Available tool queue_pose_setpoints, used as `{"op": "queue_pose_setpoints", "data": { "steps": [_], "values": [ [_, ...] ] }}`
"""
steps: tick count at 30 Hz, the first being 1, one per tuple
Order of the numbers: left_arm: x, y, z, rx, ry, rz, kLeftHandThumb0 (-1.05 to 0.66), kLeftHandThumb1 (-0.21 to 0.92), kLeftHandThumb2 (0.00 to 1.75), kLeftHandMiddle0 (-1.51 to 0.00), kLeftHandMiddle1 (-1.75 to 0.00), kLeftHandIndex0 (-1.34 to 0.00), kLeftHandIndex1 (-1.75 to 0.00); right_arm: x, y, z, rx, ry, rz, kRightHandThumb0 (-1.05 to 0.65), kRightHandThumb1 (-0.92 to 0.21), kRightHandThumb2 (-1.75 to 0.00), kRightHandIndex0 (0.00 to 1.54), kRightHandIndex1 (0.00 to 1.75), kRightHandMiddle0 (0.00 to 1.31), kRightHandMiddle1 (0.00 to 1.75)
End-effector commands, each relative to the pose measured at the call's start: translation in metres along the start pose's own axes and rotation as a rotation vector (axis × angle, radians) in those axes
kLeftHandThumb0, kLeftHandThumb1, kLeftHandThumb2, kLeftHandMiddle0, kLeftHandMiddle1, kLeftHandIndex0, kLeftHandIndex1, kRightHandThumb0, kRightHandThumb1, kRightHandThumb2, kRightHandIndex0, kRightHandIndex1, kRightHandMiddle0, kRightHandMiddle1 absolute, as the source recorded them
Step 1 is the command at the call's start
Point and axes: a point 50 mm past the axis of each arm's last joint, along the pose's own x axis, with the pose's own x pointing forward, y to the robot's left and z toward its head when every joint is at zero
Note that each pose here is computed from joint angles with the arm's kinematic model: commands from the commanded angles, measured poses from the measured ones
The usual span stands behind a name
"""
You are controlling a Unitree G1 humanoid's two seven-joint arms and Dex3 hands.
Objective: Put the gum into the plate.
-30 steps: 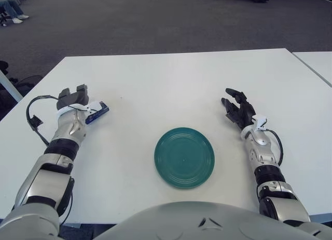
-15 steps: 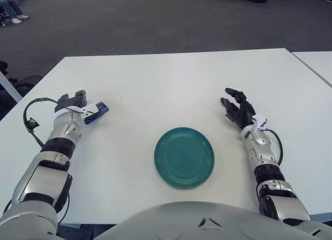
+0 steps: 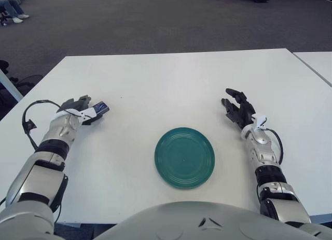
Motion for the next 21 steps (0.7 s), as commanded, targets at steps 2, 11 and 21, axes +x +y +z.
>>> {"op": "queue_pose_setpoints", "data": {
  "steps": [2,11,21],
  "values": [
    [0.0,0.0,-0.003,-0.001,-0.021,-0.031,-1.05,0.92,0.53,-0.11,-0.02,0.0,-0.62,-0.009,0.001,-0.015,0.002,0.091,-0.004,-0.57,-0.92,-0.74,0.41,0.0,0.0,0.6],
    [0.0,-0.02,0.0,0.011,-0.042,-0.099,-1.05,0.92,0.5,-0.14,-0.02,0.0,-0.65,-0.009,0.003,-0.008,-0.014,0.084,0.005,-0.56,-0.92,-0.76,0.4,0.0,0.0,0.56],
    [0.0,-0.035,0.0,0.034,-0.021,-0.142,-1.05,0.92,0.49,-0.18,-0.02,0.0,-0.7,-0.009,0.006,-0.006,0.037,0.077,0.02,-0.52,-0.92,-0.77,0.4,0.0,0.0,0.57]
  ]
}}
